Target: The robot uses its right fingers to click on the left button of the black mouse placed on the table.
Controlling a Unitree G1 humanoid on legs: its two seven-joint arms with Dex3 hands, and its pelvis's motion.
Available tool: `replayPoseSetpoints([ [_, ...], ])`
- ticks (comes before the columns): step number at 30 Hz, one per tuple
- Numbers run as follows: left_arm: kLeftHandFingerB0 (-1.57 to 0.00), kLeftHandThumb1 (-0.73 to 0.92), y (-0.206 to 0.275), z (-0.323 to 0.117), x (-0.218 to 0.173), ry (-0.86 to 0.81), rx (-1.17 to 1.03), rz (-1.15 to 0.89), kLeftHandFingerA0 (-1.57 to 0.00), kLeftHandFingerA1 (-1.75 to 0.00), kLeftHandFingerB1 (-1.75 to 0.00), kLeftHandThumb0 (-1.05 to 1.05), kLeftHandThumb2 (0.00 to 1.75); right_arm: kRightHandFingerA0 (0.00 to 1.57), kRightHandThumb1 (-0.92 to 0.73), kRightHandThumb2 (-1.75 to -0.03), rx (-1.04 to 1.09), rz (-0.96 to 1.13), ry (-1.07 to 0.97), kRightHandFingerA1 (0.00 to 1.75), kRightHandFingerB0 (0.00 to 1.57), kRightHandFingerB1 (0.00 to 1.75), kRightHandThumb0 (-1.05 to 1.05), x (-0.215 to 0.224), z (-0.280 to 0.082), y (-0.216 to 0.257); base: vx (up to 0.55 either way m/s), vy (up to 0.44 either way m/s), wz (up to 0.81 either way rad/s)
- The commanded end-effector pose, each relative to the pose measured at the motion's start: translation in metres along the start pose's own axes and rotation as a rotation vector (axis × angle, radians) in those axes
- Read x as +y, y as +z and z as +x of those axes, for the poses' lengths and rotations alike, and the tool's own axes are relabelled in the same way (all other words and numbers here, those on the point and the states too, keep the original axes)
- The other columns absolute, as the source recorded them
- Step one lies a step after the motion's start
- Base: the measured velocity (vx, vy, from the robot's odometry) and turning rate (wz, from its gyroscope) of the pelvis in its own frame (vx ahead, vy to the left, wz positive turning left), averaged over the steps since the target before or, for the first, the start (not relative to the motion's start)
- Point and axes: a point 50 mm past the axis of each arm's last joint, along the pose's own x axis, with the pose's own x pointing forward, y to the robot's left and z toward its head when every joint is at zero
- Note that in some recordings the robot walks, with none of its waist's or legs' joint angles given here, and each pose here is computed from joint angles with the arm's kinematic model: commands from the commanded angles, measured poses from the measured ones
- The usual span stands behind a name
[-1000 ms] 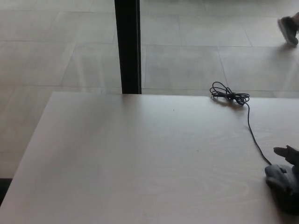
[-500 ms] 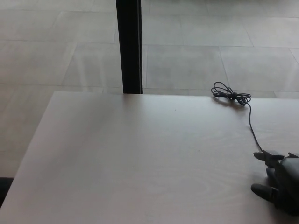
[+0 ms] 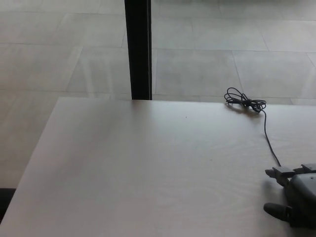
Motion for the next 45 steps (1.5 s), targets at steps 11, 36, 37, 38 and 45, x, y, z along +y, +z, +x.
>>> replayPoseSetpoints([
  [11, -0.34, 0.92, 0.002, -0.001, 0.006, 0.009, -0.021, -0.015, -0.41, -0.80, -0.45, -1.00, 0.85, 0.26, -0.92, -0.69, 0.161, -0.027, -0.048, 0.53, 0.31, 0.31, -0.87, -0.002, -0.011, -0.037, 0.00, 0.000, 0.00],
  [36, -0.37, 0.80, -0.002, -0.002, 0.008, 0.027, -0.011, 0.019, -0.61, -0.88, -0.53, -0.91, 1.20, 0.42, -0.92, -0.69, 0.200, 0.149, -0.116, 0.77, 0.37, 0.32, -0.88, -0.004, -0.014, -0.048, 0.00, 0.000, 0.00],
  [37, -0.30, 0.84, -0.001, -0.002, 0.008, 0.024, -0.011, 0.023, -0.73, -1.02, -0.51, -0.95, 1.30, 0.32, -0.76, -1.18, 0.206, 0.124, -0.079, 0.62, 0.22, 0.44, -0.88, 0.000, -0.013, -0.046, 0.00, 0.000, 0.00],
  [38, -0.36, 0.83, -0.001, -0.002, 0.007, 0.026, -0.012, 0.024, -0.57, -0.87, -0.53, -0.94, 1.22, 0.28, -0.92, -0.69, 0.194, 0.113, -0.080, 0.55, 0.34, 0.31, -0.90, 0.001, -0.014, -0.046, 0.00, 0.000, 0.00],
  [45, -0.39, 0.92, -0.003, -0.002, 0.007, 0.023, -0.004, 0.020, -0.76, -1.11, -0.42, -0.97, 0.78, 0.17, -0.92, -0.72, 0.167, 0.063, -0.026, 0.48, 0.23, 0.31, -0.94, 0.002, -0.012, -0.044, 0.00, 0.000, 0.00],
])
